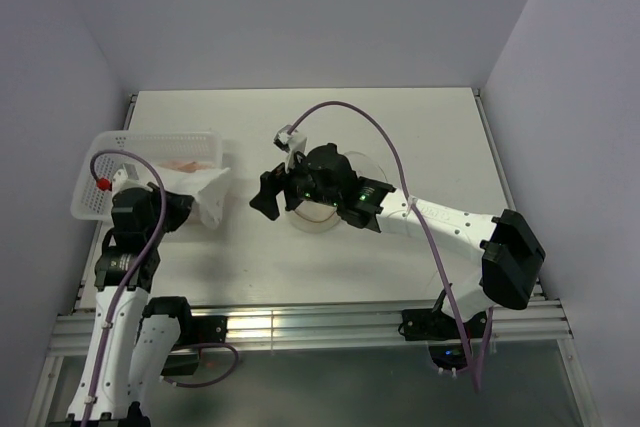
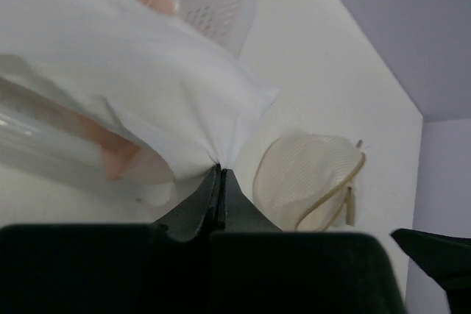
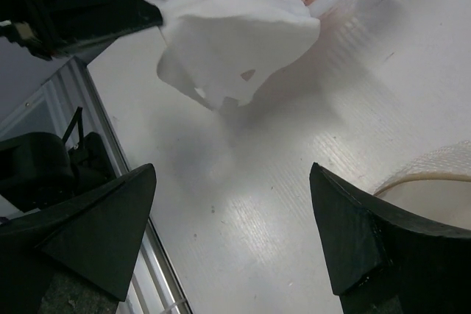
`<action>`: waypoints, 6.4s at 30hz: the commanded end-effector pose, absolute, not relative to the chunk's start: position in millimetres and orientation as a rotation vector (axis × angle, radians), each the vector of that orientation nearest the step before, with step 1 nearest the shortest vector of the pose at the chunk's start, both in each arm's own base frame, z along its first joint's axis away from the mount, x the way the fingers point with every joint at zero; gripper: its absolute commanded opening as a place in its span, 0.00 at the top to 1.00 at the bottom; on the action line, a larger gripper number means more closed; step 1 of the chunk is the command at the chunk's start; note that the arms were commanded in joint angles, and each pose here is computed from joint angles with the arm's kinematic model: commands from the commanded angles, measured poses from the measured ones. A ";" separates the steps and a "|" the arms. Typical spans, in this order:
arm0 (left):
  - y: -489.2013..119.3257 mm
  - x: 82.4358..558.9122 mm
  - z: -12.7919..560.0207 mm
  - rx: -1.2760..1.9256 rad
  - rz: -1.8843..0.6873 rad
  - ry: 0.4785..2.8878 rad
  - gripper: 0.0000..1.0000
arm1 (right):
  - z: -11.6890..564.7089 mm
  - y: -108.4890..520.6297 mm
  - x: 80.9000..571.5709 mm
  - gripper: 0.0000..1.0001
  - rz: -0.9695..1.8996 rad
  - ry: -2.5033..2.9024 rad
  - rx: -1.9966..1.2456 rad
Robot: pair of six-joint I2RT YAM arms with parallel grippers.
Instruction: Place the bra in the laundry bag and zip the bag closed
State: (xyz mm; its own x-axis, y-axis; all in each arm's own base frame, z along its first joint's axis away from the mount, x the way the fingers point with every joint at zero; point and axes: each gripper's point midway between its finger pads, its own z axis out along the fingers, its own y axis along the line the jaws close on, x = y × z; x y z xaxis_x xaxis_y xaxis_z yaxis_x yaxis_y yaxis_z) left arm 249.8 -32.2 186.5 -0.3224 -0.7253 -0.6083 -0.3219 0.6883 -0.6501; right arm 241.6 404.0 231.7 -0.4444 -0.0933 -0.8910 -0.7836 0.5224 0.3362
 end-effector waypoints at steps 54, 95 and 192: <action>-124.1 217.0 493.4 0.099 -0.959 1.324 0.59 | 465.0 443.0 237.1 1.00 0.866 1.013 -1.133; -250.4 176.4 366.4 0.633 -1.167 1.581 0.59 | 459.5 308.6 196.2 1.00 0.823 1.252 -1.176; -163.2 183.1 397.8 0.212 -0.874 1.421 0.11 | 333.7 309.7 157.7 1.00 1.280 1.376 -1.034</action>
